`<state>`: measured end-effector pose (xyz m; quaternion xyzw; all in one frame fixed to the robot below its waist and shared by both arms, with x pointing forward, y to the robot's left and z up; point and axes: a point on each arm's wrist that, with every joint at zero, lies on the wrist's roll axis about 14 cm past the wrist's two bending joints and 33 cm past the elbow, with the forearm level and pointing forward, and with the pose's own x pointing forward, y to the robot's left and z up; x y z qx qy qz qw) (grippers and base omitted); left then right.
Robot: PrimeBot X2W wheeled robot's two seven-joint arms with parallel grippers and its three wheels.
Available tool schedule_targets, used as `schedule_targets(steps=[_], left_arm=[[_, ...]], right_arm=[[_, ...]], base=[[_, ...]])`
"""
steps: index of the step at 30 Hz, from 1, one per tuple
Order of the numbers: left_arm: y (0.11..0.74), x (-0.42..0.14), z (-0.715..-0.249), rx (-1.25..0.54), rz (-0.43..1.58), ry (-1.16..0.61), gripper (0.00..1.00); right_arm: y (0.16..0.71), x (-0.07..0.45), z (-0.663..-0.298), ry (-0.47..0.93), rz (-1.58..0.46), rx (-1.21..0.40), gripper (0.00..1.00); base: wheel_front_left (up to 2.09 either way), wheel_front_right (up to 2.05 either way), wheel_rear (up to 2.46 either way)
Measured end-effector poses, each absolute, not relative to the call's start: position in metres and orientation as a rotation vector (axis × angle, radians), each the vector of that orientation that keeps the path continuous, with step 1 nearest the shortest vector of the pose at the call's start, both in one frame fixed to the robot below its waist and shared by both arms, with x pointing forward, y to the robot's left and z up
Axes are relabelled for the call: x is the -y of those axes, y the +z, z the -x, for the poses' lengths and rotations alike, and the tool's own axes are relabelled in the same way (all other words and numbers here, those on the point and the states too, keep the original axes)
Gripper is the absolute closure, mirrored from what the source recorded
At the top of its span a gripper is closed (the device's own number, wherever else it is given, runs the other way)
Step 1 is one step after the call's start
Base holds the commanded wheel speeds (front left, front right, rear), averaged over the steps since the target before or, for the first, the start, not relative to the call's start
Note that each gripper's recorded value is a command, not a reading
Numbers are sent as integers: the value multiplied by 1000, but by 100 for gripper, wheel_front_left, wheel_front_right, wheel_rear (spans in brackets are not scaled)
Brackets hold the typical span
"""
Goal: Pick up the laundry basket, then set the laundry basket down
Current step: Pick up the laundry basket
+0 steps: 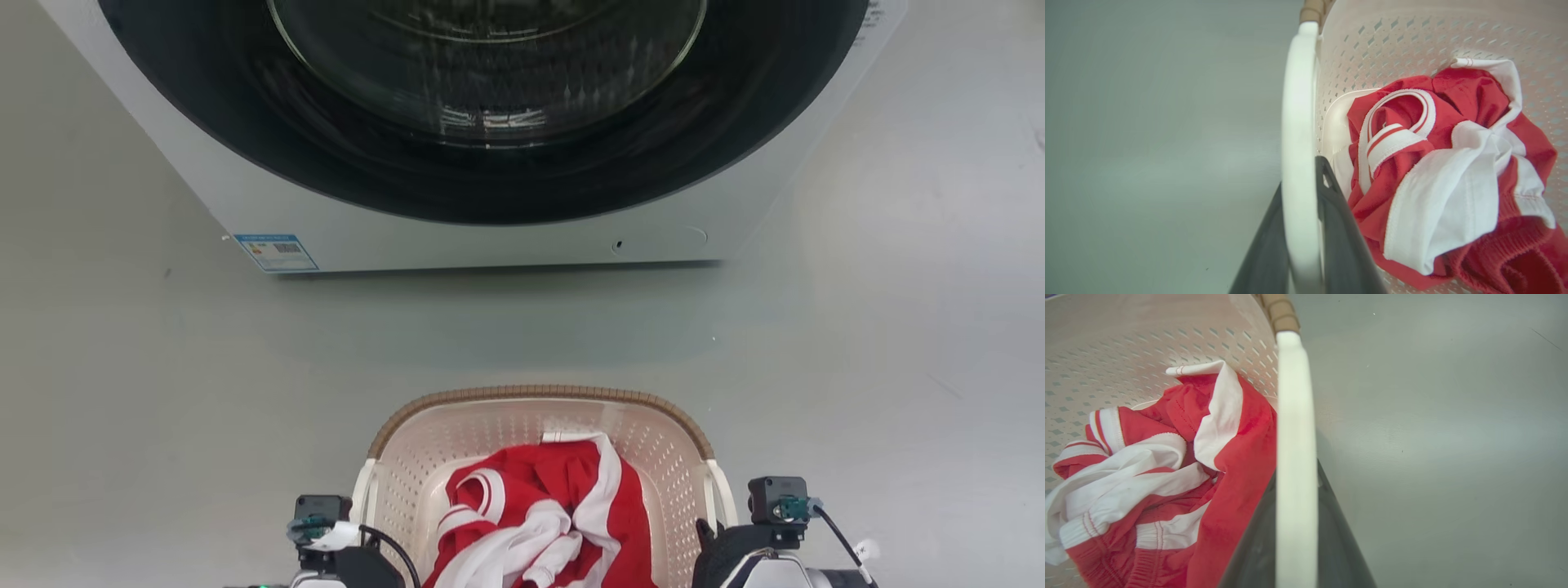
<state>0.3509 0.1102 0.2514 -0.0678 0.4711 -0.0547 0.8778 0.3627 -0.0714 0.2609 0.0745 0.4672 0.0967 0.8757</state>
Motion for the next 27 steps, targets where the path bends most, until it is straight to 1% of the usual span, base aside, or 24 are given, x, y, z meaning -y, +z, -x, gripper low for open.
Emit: schedule_targets(steps=[14, 22, 27], left_arm=[[268, -111, -292, -1027, 150, -110, 100], [275, -113, -271, -1030, 150, -106, 100], [281, -114, -266, -1014, 149, -104, 100]], right_arm=[[277, 64, -297, 218, -191, -1033, 100], [286, 60, -274, 231, -203, -1031, 100], [294, 60, -272, 229, -210, -1009, 100]], base=[[0, 0, 0], [0, 0, 0], [0, 0, 0]])
